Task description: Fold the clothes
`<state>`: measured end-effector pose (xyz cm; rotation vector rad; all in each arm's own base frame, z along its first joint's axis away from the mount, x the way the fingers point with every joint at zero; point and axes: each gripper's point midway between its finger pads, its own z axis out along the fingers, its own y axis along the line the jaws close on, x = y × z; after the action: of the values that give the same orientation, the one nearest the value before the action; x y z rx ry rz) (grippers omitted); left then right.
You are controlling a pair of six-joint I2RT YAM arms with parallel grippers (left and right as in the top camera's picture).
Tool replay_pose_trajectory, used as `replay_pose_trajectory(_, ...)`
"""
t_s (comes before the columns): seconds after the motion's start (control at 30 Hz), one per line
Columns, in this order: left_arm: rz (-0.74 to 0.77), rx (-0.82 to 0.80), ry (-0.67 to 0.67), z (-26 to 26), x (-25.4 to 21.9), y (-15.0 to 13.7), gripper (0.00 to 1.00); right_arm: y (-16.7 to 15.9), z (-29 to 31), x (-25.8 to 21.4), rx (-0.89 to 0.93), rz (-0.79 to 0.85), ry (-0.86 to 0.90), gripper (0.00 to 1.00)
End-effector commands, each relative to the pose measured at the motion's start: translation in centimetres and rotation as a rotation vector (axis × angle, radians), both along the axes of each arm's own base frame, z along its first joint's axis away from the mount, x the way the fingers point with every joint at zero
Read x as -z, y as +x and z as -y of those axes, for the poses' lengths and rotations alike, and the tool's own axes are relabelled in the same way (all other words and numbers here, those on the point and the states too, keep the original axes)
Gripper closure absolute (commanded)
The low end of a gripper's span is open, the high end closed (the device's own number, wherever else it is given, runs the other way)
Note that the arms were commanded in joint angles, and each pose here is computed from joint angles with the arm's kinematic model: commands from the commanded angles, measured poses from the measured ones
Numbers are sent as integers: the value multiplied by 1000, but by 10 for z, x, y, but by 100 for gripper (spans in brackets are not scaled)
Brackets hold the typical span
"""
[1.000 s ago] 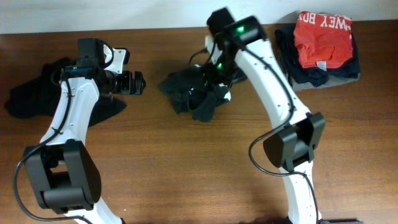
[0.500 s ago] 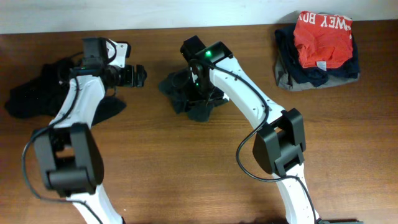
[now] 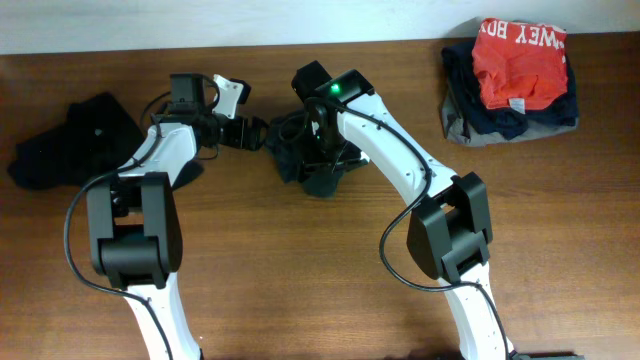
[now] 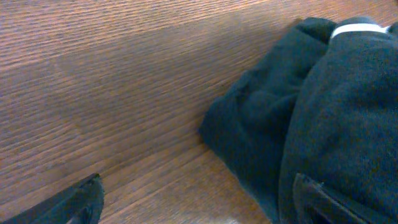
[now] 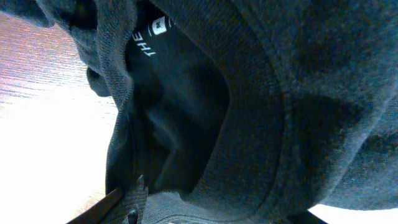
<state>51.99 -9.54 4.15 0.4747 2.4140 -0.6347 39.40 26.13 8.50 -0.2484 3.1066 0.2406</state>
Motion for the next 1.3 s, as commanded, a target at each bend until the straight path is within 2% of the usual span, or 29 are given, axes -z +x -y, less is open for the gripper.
replay_pose_trajectory(0.0, 36, 28, -102, -11, -19, 5, 1, 1, 3, -1, -8, 9, -11, 42)
replay_pose_trajectory(0.13, 44, 36, -219, -29, -32, 2, 1, 2, 3, -1, -9, 12, -9, 42)
replay_pose_trajectory(0.23, 53, 53, -287, -35, -42, -1, 9, 3, 2, -1, -9, 16, -7, 43)
replay_pose_trajectory(0.33, 52, 85, -331, -28, -47, -6, 11, 4, 2, -1, -9, 19, -4, 43)
replay_pose_trajectory(0.47, 50, 155, -313, -4, -40, -13, 11, 4, 2, -1, -9, 20, -4, 43)
replay_pose_trajectory(0.5, 45, 169, -312, 2, -38, -14, 15, 4, 2, -1, -9, 20, -4, 45)
replay_pose_trajectory(0.6, 35, 190, -295, 15, -32, -16, 17, 4, 1, -1, -9, 22, -3, 47)
replay_pose_trajectory(0.63, 30, 193, -282, 20, -29, -16, 21, 4, 1, -1, -10, 22, -3, 48)
replay_pose_trajectory(0.8, 27, 223, -282, 35, -29, -20, 27, 4, 1, -1, -25, 24, -3, 49)
replay_pose_trajectory(0.9, 16, 222, -244, 41, -20, -20, 37, 4, 1, -1, -25, 24, -3, 50)
replay_pose_trajectory(0.93, 11, 220, -227, 43, -16, -20, 45, 4, 1, -1, -24, 24, -3, 54)
replay_pose_trajectory(1.0, 8, 214, -201, 45, -10, -19, 70, 4, 1, -1, -25, 24, -3, 63)
replay_pose_trajectory(1.1, 24, 211, -184, 46, -10, -16, 98, 2, 2, -1, -24, 16, -7, 86)
replay_pose_trajectory(1.17, 30, 180, -179, 43, -11, -9, 99, 0, 4, -1, -24, 6, -13, 96)
replay_pose_trajectory(1.27, 35, 103, -135, 34, -7, 3, 99, -4, 6, 0, -24, -11, -23, 96)
